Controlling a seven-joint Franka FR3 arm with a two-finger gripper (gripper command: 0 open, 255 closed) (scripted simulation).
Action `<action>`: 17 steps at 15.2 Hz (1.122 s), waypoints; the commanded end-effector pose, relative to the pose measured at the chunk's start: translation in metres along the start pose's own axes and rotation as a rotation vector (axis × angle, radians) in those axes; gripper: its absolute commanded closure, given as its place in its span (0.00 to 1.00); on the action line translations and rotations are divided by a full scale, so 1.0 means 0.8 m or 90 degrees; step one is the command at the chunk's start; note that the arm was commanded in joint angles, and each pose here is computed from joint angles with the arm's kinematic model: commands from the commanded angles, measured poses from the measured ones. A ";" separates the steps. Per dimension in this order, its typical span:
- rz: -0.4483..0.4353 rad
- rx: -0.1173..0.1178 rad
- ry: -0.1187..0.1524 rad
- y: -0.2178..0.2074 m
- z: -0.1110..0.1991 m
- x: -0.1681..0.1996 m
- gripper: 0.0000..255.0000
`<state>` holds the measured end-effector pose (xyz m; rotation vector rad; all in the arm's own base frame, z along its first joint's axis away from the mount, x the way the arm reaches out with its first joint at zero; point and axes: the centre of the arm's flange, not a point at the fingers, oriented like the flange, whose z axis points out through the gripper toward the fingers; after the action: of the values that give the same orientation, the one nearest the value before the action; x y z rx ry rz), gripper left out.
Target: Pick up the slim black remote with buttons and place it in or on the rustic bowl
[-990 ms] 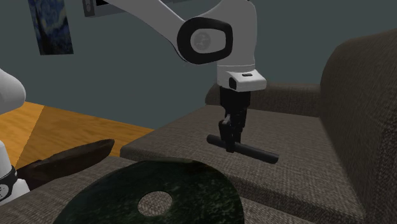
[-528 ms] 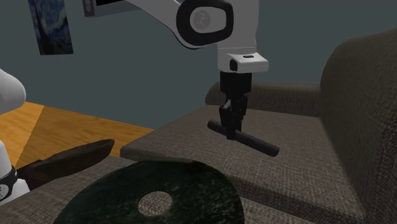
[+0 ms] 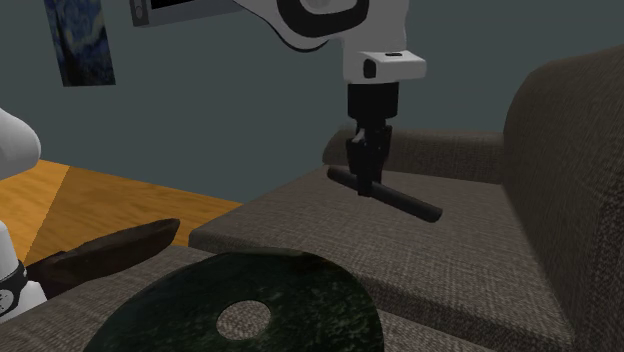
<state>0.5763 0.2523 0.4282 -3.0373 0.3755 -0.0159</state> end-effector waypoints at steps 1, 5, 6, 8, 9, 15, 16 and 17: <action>0.000 0.000 0.000 0.000 -0.014 0.000 1.00; 0.000 0.000 0.000 -0.002 -0.040 0.000 1.00; 0.000 0.000 0.000 -0.002 -0.044 0.000 1.00; 0.000 0.000 0.000 0.019 -0.045 -0.025 1.00; 0.000 0.000 0.000 0.030 -0.046 -0.037 1.00; 0.000 0.000 0.000 0.096 -0.049 -0.111 1.00; 0.000 0.000 0.000 0.107 -0.049 -0.124 1.00; 0.000 0.000 0.000 0.118 -0.050 -0.136 1.00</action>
<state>0.4611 0.1919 0.4582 -3.0388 0.3749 -0.0150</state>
